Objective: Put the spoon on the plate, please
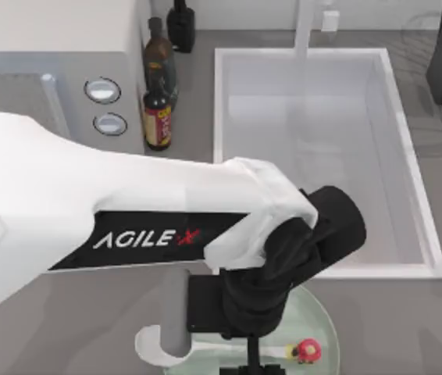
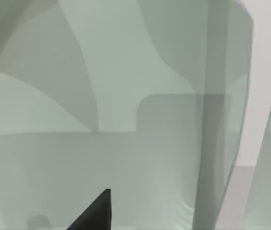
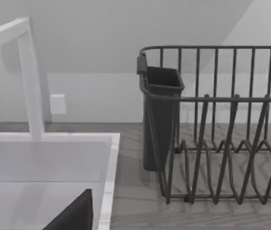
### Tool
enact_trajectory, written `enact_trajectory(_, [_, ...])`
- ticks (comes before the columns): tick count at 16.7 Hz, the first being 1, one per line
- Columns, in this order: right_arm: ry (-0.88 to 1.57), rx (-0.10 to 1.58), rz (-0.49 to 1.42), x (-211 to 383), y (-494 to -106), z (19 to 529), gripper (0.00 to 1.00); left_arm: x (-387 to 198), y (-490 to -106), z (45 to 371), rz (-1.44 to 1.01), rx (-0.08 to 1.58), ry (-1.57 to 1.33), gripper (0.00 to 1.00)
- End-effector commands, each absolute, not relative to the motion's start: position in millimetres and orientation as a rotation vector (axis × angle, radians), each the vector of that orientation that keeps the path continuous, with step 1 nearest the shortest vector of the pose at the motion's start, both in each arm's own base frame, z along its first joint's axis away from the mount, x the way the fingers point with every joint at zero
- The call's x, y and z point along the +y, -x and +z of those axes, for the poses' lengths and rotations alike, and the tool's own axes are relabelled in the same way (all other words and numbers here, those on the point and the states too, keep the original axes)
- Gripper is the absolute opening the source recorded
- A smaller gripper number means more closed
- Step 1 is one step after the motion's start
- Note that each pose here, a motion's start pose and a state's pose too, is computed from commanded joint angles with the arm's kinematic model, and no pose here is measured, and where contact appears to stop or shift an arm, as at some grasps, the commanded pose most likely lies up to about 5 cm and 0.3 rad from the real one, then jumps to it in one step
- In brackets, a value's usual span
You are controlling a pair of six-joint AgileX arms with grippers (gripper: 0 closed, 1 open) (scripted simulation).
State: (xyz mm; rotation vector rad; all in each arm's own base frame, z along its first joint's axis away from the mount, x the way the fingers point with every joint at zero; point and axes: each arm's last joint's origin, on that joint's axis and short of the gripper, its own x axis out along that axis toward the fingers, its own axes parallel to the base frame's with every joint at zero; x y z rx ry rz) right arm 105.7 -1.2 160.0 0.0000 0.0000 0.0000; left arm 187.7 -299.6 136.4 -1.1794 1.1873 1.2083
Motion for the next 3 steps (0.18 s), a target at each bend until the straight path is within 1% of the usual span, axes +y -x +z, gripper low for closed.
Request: enact_trajectory(3, [0.0, 0.0, 0.0, -1.2, -105.7, 160.0, 1.0, -299.6, -187.7, 136.4, 1.208, 1.187, 1.179, 1.0])
